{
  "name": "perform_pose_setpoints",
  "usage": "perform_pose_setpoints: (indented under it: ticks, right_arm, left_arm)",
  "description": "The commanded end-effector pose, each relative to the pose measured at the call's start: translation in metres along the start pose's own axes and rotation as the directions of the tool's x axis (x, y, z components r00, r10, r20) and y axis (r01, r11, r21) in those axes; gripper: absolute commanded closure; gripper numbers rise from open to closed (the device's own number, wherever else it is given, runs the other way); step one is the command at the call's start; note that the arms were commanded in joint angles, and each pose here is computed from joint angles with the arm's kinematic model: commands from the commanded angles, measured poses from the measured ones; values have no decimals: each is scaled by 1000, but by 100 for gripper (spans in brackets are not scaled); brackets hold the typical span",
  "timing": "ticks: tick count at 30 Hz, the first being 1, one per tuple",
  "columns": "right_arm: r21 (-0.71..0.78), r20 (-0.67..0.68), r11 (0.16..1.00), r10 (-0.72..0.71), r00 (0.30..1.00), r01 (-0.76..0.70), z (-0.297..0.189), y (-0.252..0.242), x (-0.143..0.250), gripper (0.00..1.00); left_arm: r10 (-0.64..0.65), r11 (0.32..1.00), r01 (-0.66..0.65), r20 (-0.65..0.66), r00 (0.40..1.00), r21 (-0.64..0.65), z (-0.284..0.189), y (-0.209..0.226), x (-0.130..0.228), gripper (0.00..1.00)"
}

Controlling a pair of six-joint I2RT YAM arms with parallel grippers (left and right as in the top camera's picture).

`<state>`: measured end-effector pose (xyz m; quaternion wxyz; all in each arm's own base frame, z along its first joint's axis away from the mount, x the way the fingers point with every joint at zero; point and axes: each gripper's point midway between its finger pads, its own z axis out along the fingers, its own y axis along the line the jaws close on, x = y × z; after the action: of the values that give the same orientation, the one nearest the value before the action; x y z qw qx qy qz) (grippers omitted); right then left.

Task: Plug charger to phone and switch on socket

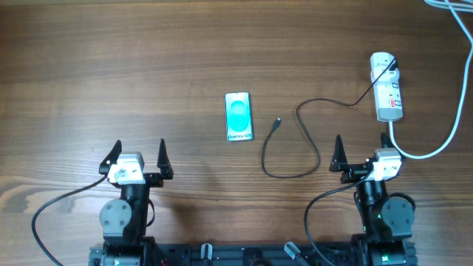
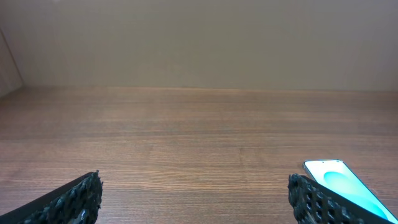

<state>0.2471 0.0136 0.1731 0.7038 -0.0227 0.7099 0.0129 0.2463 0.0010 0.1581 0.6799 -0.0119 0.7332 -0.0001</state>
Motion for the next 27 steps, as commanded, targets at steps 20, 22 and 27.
perform_pose_setpoints:
  ticks: [20,22,27]
  right_arm:
    - [-12,4,1000,-13,1000,13,0,2,-1,0]
    - [-12,5,1000,-13,1000,13,0,2,-1,0]
    - [-12,5,1000,-13,1000,13,0,2,-1,0]
  left_arm:
    - [17,980,-21,19,1000,196,-3,-33,-2,0]
    - [16,972,-27,46,999,235,-5,-40,-9,0]
    - [-100,964,38,226,969,262,-13,-42,-59,0]
